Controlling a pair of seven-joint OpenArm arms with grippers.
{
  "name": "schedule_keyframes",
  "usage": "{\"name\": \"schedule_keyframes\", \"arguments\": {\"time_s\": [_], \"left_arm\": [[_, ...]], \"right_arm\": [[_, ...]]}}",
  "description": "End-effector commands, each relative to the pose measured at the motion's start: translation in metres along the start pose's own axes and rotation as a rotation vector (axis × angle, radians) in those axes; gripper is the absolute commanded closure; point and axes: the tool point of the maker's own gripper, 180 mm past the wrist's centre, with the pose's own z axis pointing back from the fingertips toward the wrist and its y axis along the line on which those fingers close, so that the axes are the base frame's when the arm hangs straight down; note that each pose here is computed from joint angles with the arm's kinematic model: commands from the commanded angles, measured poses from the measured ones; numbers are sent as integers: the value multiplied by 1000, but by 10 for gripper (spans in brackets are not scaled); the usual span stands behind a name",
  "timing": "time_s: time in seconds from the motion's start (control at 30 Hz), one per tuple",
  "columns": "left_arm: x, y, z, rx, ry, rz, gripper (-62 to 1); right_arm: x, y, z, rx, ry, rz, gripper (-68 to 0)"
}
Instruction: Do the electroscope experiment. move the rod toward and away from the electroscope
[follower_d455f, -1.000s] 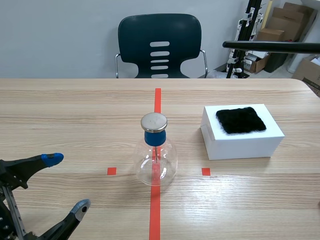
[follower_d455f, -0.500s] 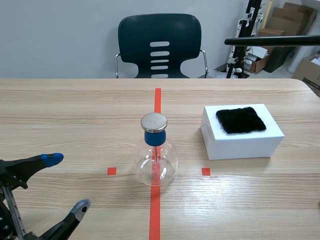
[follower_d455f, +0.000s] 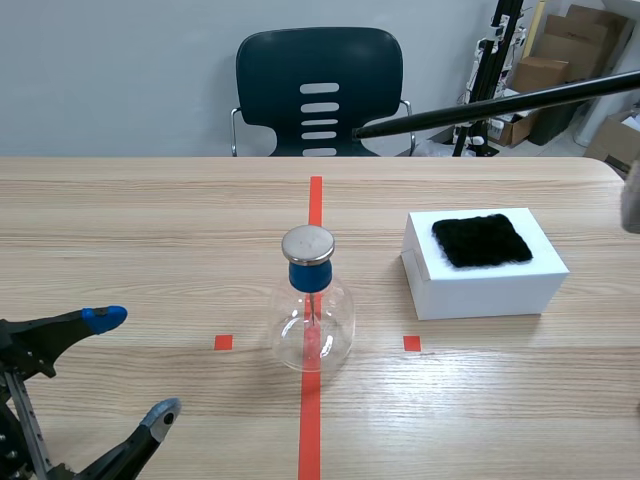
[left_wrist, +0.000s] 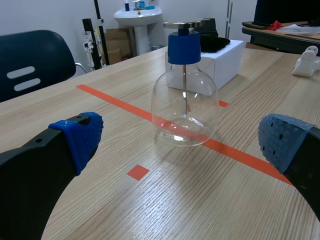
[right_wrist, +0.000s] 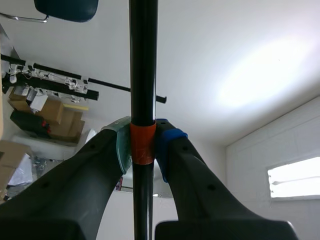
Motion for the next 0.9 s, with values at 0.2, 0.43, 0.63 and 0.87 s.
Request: {"name": "schedule_keyframes", "arguments": {"time_s": [0.2,0.43,0.63,0.87], "left_arm": [[6,0,-2,0,-31,0,-623],[6,0,-2,1,-30,0,-623],[6,0,-2,0,-27,0,-623],[6,0,-2,0,-27,0,-623]], "right_arm": [[20,-2,-16,-3,-36,73,-4],[35,11,-18,48,-65,113,-4],[40,14,-17,54,-70,139,-4],[38,14,-17,54,-60,157,-4]]}}
